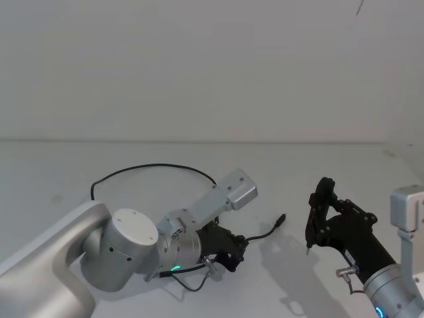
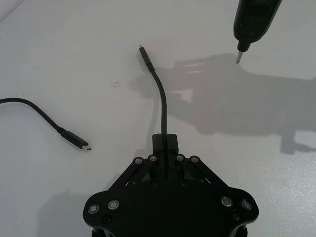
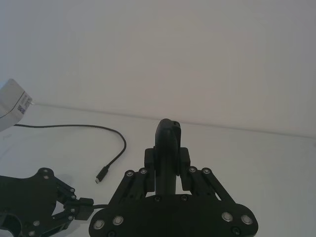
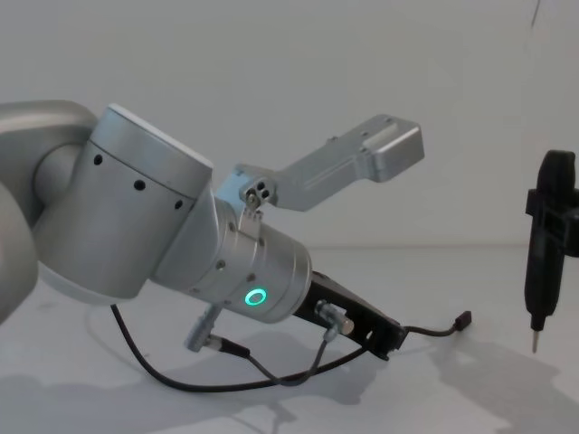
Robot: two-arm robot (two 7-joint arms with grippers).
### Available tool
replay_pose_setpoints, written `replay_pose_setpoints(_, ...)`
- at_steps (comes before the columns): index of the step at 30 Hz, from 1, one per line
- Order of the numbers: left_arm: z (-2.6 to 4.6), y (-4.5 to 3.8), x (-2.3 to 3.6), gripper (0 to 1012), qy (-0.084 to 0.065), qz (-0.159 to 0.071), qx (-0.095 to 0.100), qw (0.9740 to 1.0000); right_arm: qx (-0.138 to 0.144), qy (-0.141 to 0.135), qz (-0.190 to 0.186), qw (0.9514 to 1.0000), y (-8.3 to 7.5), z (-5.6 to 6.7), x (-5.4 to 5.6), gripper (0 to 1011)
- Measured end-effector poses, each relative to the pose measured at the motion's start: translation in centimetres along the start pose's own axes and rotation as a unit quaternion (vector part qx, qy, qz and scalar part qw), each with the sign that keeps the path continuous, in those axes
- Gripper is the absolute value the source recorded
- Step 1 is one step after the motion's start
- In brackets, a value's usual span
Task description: Pick up the data cable with the one hand.
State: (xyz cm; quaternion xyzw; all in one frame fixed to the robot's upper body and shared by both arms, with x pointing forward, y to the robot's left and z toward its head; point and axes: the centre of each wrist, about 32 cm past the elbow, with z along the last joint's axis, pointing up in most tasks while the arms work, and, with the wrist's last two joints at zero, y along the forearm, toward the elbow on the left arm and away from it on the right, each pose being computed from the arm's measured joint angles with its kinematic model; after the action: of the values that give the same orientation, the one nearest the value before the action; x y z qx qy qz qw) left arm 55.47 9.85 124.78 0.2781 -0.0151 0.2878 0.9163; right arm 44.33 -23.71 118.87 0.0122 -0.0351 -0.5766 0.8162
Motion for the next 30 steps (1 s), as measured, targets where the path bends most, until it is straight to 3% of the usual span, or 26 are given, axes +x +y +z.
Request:
replay_pose_setpoints(13, -0.07, 0.09, 0.05, 35, 0.0, -0.002, -0.004, 1.0, 0.001, -0.001, 0.0, 1.0, 0.0, 0.1, 0.0, 279)
replay_pose_setpoints(21, -0.65, 0.97, 0.47, 34, -0.007, -0.022, -0.045, 0.9987, 0.019, -0.015, 0.008, 0.9997, 0.1, 1.1, -0.3, 279)
replay_pose_setpoints(28, -1.47, 2.06, 1.04, 34, -0.031, -0.04, -0.092, 0.9945, 0.047, -0.04, 0.014, 0.998, 0.0, 2.8, -0.4, 279)
replay_pose_setpoints(30, -1.8, 2.56, 1.34, 34, -0.042, -0.045, -0.109, 0.9922, 0.054, -0.048, 0.015, 0.9972, 0.0, 3.3, -0.4, 279)
